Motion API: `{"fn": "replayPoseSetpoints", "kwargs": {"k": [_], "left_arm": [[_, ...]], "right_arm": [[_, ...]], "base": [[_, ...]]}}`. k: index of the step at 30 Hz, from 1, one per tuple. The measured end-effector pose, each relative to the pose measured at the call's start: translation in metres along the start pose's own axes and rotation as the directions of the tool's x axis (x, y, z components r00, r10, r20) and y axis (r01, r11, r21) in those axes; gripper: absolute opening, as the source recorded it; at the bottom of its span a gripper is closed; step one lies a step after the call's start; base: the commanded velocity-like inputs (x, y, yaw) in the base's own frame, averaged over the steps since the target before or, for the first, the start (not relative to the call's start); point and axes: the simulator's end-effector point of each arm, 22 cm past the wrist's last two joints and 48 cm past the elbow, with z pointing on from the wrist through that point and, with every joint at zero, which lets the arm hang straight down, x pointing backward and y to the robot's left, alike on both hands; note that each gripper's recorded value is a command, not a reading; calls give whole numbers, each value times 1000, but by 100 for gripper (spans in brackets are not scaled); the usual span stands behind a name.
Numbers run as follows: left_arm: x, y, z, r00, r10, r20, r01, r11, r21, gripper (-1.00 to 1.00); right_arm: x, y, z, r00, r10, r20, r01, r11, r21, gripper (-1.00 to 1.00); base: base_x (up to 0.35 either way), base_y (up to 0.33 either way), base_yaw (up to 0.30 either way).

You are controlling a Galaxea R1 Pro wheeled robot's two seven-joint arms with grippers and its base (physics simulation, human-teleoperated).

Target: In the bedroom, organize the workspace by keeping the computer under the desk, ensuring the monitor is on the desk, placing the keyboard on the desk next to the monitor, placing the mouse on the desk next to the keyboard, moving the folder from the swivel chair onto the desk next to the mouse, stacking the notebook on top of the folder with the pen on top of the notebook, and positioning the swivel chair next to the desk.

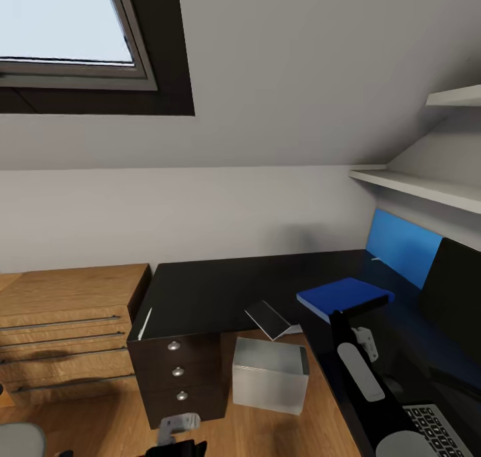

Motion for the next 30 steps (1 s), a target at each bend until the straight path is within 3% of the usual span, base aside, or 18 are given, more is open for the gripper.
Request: {"fn": "replayPoseSetpoints", "kwargs": {"k": [6, 12, 16, 30], "left_arm": [[29, 9, 13, 997, -32, -73, 32, 999, -5, 100], [34, 33, 22, 997, -29, -66, 26, 999, -42, 100], [30, 41, 28, 999, -40, -30, 38, 998, -56, 100], [34, 47, 43, 999, -43, -22, 42, 997, -62, 100]], "right_arm": [[2, -8, 4, 1000, -3, 0, 3, 1000, 7, -100], [5, -14, 7, 1000, -4, -2, 4, 1000, 12, -100], [8, -22, 9, 1000, -5, -4, 5, 1000, 20, -100], [18, -44, 17, 1000, -11, -12, 12, 999, 38, -100]], "base": [[0, 0, 0], [0, 0, 0], [0, 0, 0], [0, 0, -63]]}}
